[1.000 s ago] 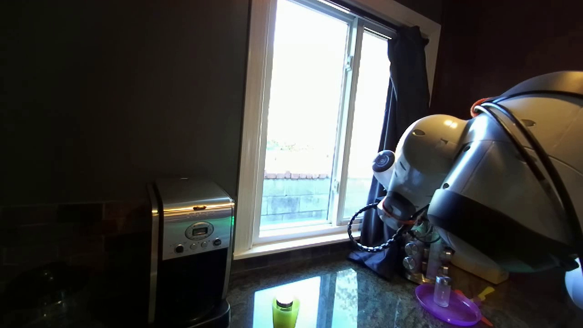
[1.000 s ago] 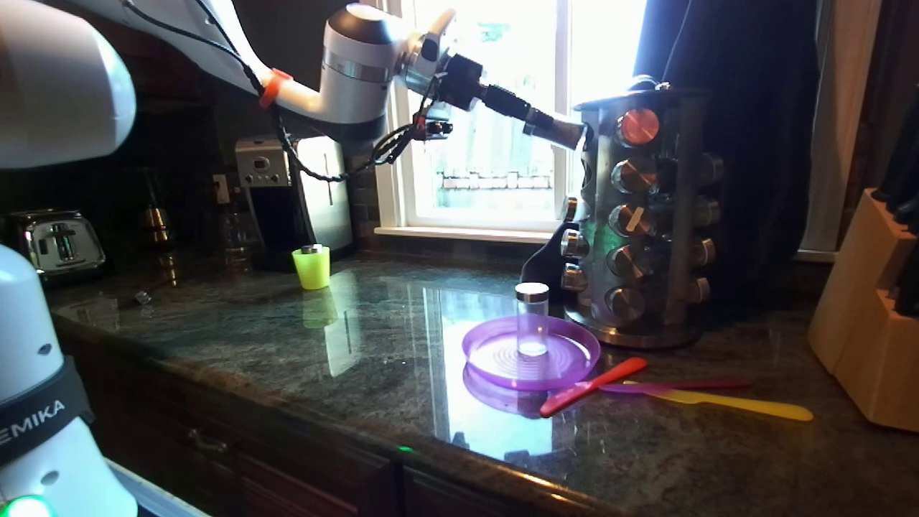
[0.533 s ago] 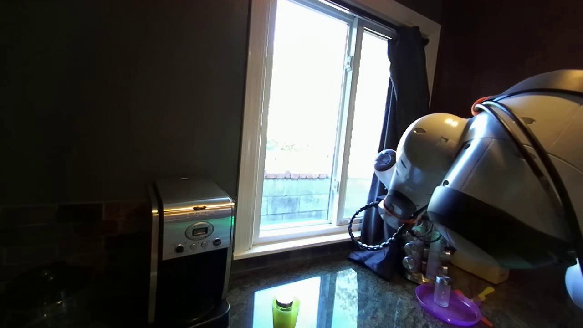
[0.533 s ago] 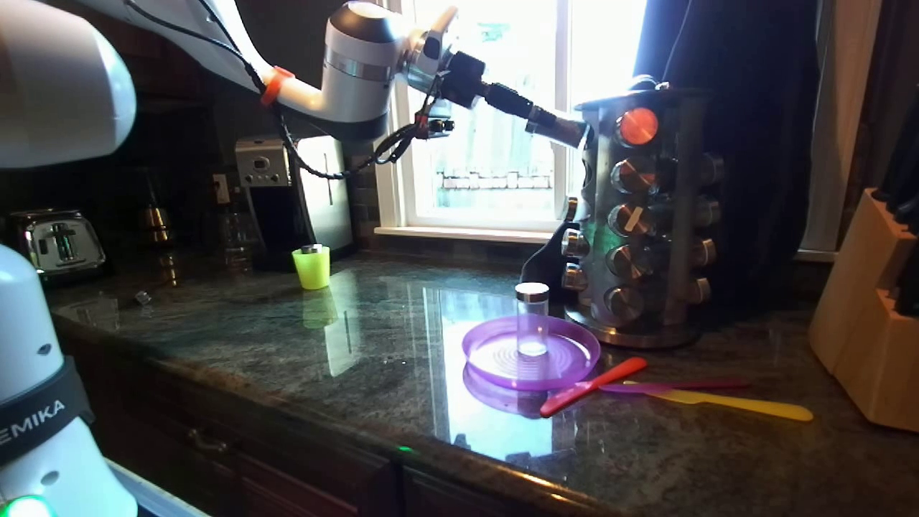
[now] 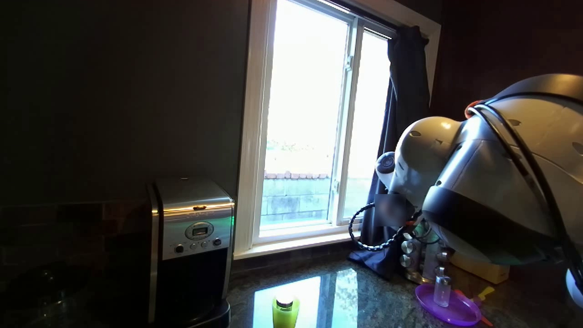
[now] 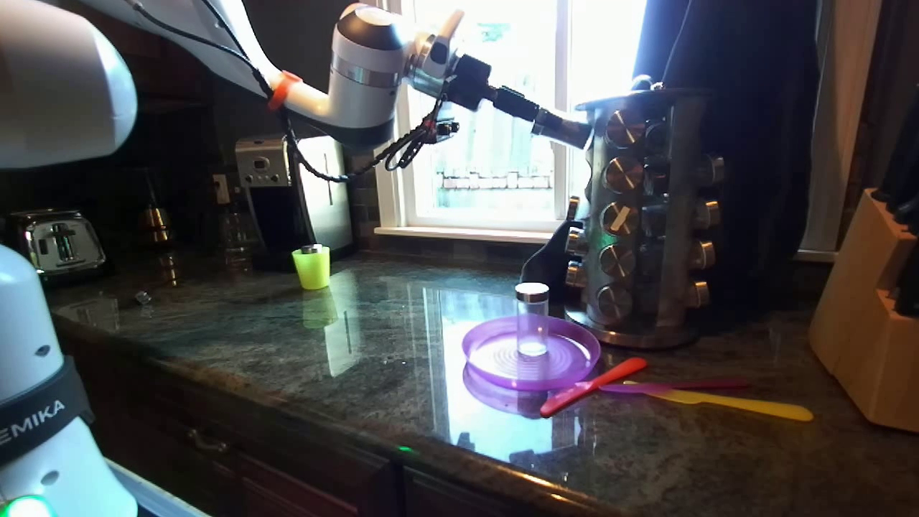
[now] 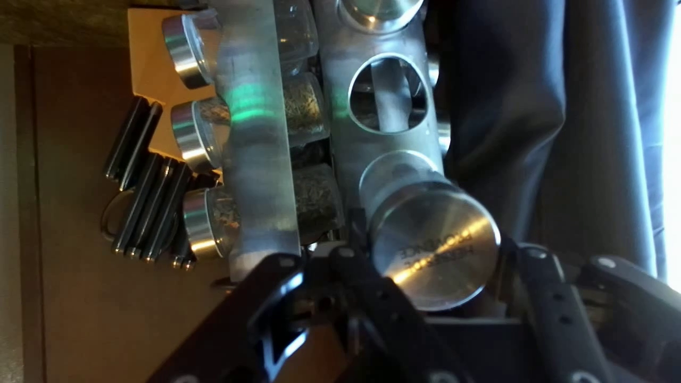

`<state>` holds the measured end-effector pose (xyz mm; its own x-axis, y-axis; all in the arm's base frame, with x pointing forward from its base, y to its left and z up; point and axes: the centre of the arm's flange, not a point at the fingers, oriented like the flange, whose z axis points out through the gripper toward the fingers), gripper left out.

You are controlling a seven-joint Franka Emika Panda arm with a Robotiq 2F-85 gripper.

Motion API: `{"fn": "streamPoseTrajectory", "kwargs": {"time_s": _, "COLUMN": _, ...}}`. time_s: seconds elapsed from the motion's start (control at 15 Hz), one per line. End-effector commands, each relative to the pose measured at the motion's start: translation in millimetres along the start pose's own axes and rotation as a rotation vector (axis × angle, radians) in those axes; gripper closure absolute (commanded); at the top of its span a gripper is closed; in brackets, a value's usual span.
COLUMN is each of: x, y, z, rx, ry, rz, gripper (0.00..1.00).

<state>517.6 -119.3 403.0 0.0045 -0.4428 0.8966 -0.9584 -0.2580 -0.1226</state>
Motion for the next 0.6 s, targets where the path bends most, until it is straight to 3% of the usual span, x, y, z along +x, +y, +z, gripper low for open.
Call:
{"fn": "streamPoseTrajectory", "kwargs": {"time_s": 0.0, "x": 4.3, "y": 1.7, "z": 11.5, "rx": 0.015, "ry": 0.013, "rz": 0.039, "gripper": 0.76}}
{"fn": "streamPoseTrajectory", "kwargs": {"time_s": 0.53, "x": 3.4, "y": -0.3, "z": 17.0, "rx": 0.057, "ry": 0.055, "rz": 0.117, "gripper": 0.76}}
